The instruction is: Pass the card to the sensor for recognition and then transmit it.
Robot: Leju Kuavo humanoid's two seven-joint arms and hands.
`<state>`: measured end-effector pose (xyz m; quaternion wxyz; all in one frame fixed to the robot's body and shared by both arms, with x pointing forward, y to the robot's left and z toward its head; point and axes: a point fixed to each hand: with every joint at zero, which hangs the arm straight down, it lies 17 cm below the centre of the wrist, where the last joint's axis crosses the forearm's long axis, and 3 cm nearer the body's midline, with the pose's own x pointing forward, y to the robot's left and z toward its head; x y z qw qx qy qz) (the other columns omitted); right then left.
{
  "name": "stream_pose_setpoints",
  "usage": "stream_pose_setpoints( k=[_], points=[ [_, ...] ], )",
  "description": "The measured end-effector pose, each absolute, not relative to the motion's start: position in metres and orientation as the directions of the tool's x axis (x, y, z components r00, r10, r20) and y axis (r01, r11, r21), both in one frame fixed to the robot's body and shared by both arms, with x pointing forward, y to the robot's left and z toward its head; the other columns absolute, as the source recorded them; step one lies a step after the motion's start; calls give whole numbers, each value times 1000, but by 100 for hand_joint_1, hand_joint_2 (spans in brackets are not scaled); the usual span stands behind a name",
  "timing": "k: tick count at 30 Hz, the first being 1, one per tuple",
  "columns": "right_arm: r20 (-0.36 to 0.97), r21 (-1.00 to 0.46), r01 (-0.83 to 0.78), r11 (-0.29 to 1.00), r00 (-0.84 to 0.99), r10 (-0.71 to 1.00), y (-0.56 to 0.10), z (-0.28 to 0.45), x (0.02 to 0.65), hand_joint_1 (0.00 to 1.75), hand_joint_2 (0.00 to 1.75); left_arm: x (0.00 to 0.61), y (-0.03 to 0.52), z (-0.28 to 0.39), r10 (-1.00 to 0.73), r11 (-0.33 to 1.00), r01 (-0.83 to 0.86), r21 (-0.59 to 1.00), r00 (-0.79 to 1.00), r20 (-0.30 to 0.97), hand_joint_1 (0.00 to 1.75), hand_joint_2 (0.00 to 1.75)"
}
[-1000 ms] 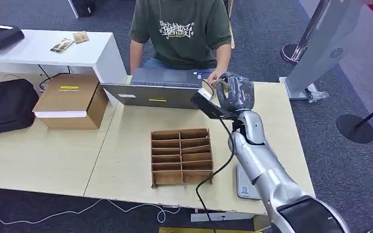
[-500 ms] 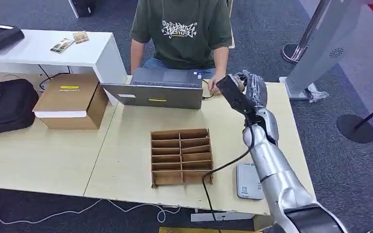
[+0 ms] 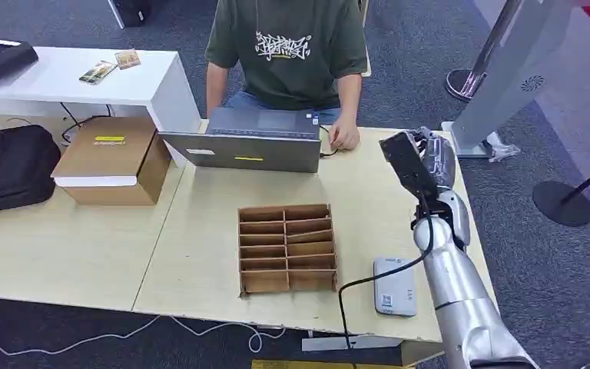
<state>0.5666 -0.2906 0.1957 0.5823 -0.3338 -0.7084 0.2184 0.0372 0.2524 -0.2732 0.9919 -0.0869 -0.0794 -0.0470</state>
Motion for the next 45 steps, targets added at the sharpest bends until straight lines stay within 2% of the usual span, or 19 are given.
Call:
stream_pose_setpoints(
  k=[18, 45],
  points=[
    [719, -682, 230, 694, 35, 694, -330, 133, 463, 175, 175, 37, 246, -273, -64, 981, 92, -168, 984, 164, 0, 0],
    [785, -619, 224, 753, 161, 598, -300, 105, 374, 175, 175, 39, 238, -273, -40, 982, 69, -176, 986, 165, 0, 0]
  ],
)
